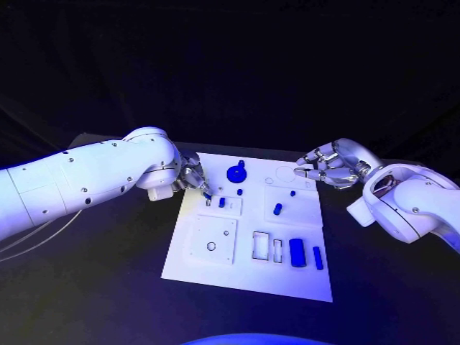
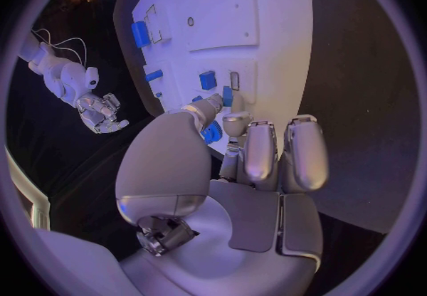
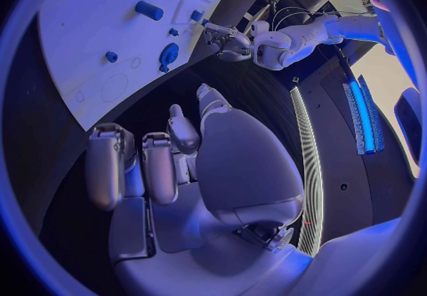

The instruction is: Assemble the parts on the task board

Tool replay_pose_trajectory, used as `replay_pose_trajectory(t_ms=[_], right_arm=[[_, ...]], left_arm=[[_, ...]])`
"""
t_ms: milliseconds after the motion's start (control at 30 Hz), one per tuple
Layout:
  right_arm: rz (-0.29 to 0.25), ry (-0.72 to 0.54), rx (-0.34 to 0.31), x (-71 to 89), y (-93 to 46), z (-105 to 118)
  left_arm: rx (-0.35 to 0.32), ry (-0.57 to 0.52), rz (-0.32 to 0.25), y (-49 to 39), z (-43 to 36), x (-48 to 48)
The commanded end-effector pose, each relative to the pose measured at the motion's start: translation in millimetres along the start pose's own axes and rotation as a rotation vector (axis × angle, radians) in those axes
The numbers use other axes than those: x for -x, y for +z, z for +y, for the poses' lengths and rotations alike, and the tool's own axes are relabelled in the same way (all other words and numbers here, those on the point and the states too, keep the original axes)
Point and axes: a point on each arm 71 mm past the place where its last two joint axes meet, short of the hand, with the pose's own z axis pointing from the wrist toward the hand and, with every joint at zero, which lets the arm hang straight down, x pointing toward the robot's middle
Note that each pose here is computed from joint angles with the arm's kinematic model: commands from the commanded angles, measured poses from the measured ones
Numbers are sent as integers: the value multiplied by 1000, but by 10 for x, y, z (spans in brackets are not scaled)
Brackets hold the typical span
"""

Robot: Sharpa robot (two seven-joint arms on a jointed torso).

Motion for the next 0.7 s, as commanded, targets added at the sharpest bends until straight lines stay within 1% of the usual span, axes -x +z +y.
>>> replay_pose_trajectory(t_ms=[33,233,700], right_arm=[[8,-2,6,-12,-2,1],[9,-1,6,-13,-3,-1],[10,0,6,-14,-7,-4]], left_arm=[[-21,6,-33,1,-23,-4],[-20,20,-36,16,-27,-38],[-3,52,0,28,-3,-76]])
